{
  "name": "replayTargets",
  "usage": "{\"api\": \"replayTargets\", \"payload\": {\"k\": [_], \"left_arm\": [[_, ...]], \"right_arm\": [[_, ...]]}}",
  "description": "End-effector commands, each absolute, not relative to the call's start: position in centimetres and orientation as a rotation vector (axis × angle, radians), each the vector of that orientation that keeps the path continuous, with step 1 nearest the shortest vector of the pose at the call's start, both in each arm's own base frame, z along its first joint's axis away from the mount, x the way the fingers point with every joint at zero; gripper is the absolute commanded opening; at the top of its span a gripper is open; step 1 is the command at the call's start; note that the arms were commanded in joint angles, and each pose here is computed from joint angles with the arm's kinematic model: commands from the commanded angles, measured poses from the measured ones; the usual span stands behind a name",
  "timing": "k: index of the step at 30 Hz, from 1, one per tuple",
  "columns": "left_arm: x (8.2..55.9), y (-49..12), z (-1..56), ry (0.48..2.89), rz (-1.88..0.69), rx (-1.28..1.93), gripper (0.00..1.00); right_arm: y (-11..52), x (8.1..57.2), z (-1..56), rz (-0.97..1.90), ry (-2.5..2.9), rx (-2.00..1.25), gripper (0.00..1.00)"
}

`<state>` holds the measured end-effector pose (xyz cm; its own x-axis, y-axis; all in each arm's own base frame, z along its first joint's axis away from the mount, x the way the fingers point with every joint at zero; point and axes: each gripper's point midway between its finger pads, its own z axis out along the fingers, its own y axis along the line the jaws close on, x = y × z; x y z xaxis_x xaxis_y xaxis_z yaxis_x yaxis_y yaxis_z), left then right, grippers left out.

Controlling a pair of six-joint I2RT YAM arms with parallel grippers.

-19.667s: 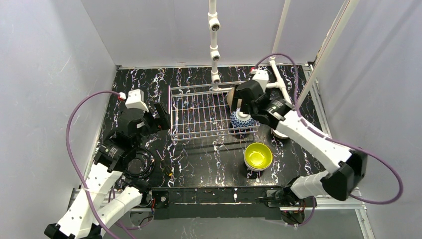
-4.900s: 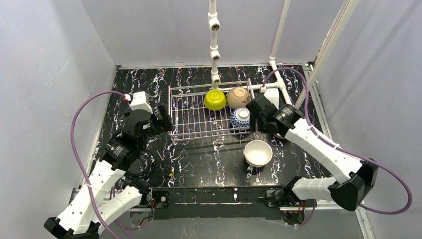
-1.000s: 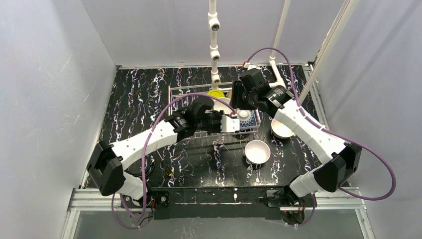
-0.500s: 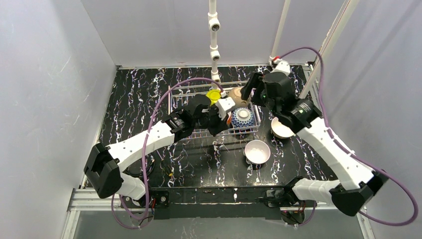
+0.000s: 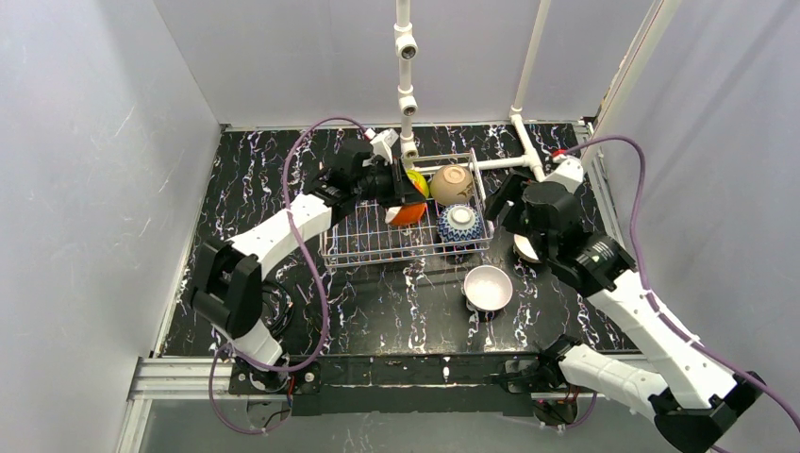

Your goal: Load the bowls into the dish rack

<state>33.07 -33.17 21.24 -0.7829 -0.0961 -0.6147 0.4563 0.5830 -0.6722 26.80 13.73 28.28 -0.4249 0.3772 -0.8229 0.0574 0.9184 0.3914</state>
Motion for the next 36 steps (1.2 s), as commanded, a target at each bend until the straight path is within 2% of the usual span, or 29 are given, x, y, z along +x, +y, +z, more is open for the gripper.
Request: {"api": "replayTargets", "payload": {"k": [1, 4, 13, 36], "left_arm": [[32.8, -35.2, 25.3, 2.187, -1.414, 0.132, 0.00], [33.3, -35.4, 24.8, 2.212, -1.460, 0.003, 0.00], [34.3, -36.5, 25.5, 2.079, -1.616, -0.162, 0.00], [34.8, -38.3, 18.2, 2.185, -1.675, -0.333, 0.00]], "right_arm": [[11.9, 26.1, 29.5, 0.376, 1.910, 0.407, 0.86], [11.2, 25.6, 29.5, 0.371, 1.901, 0.430, 0.86], [10.9, 25.3, 28.5, 0.363, 1.917, 0.454, 0.87], [9.7, 23.5, 26.7, 0.373, 1.945, 0.513, 0.86]]}}
